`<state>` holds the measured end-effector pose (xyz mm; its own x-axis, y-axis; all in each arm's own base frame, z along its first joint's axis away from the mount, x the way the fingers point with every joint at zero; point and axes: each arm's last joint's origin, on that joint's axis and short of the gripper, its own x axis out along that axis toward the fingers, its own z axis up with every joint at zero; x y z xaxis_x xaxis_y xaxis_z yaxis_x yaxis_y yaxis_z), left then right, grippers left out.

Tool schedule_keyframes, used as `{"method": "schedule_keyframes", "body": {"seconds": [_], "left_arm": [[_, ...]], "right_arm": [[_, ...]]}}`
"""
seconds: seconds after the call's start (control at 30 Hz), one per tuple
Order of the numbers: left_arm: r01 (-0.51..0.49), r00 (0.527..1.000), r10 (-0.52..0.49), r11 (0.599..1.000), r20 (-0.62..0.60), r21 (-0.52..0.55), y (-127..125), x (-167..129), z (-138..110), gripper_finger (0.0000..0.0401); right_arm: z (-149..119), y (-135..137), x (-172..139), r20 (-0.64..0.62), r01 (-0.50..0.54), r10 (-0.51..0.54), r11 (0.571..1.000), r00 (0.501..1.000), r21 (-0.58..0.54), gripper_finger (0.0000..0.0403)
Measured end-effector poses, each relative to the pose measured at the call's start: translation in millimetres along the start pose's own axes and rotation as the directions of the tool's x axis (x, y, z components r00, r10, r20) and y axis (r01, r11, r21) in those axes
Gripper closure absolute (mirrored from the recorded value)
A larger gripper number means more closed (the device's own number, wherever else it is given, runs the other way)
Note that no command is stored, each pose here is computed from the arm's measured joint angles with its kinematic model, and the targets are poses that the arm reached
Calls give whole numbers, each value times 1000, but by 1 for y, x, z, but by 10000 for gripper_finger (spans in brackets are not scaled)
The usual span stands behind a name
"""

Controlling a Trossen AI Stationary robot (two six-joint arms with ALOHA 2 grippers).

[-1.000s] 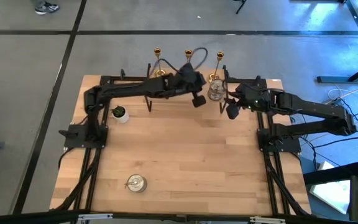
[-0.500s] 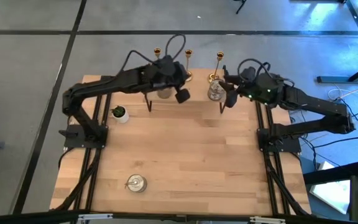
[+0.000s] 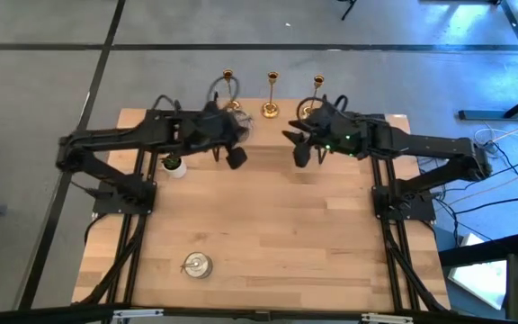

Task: Pick & Place candle stick holders
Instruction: Adjust the silver scented candles on the shelf

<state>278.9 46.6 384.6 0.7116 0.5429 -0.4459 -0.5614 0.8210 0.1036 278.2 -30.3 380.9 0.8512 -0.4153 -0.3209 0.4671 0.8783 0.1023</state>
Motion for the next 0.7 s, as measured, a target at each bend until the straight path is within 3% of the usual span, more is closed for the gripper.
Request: {"method": "schedule_keyframes", "body": {"seconds": [0.17, 0.37, 0.5, 0.7], "left_arm": [[-50, 999, 50, 993, -6, -111, 29, -10, -23, 399], [-150, 987, 140, 977, -75, -152, 59, 4, -47, 399], [-114, 991, 101, 984, -92, -139, 80, 19, -57, 399], [-54, 998, 48, 975, -32, -217, 118, 26, -59, 399]], "right_arm": [[12, 13, 11, -15, -86, 86, 996, 996, -12, 226], [9, 19, 27, -81, -116, 105, 984, 991, -139, 226], [4, 17, 38, -109, -100, 85, 984, 990, -147, 226], [-4, 14, 56, -167, -174, 157, 980, 973, -96, 226]]}}
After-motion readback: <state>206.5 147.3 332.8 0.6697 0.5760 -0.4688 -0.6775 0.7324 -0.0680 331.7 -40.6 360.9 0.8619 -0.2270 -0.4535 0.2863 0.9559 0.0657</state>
